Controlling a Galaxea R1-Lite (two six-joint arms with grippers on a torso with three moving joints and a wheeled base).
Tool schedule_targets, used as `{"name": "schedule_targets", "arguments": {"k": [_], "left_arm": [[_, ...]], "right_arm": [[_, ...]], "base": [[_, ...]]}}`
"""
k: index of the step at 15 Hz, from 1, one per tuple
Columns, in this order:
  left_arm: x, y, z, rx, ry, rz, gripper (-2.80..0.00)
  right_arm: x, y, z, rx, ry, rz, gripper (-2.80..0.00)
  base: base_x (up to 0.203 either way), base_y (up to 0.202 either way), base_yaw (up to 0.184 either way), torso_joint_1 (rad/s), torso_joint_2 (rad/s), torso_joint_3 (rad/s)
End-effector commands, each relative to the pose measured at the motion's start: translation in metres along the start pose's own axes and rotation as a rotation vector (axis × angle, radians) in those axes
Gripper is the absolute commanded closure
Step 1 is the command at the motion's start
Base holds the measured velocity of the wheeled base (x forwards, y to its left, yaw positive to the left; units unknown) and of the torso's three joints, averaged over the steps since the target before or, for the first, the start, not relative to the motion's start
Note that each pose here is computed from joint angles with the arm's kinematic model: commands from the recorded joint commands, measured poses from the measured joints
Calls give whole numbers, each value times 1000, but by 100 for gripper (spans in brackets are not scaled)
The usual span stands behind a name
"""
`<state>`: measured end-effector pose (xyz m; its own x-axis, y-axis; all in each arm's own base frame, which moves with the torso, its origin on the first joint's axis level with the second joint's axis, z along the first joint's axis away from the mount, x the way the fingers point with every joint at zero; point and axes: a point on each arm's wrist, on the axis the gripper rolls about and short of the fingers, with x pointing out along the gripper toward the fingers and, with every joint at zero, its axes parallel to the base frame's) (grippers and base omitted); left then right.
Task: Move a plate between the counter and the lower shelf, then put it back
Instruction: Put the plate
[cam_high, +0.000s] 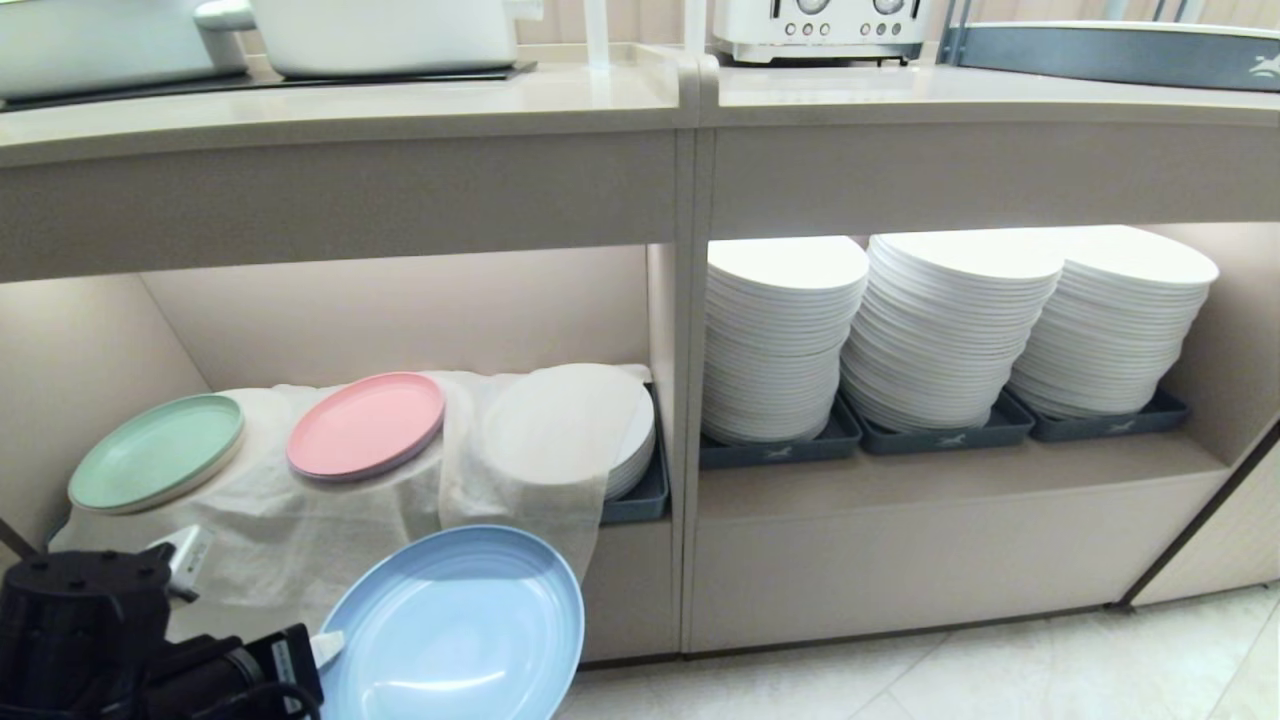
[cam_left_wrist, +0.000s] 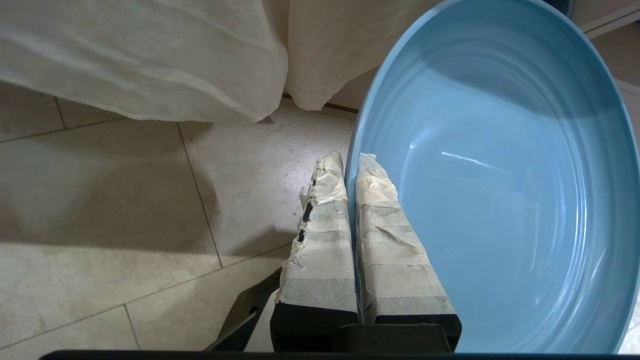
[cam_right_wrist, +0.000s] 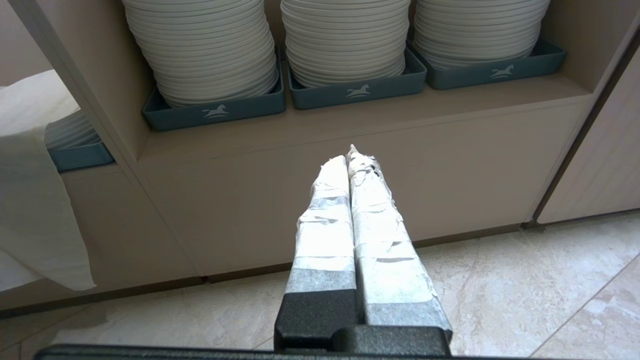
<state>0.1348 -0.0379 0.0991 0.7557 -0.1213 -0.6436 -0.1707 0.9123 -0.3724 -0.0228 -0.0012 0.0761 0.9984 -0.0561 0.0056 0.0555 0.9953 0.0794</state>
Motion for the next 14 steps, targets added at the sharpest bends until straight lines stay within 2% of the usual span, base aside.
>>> {"name": "schedule_targets", "arguments": {"k": [1,14], "left_arm": [[1,0,0,-4,-1,-1,0],[1,-1,0,-5,11,-15,0]], "right_arm": [[0,0,0,1,-1,-1,0],[0,0,0,1,-1,0,0]], "base": [[0,0,0,0,0,0],[0,0,0,0,0,0]]}}
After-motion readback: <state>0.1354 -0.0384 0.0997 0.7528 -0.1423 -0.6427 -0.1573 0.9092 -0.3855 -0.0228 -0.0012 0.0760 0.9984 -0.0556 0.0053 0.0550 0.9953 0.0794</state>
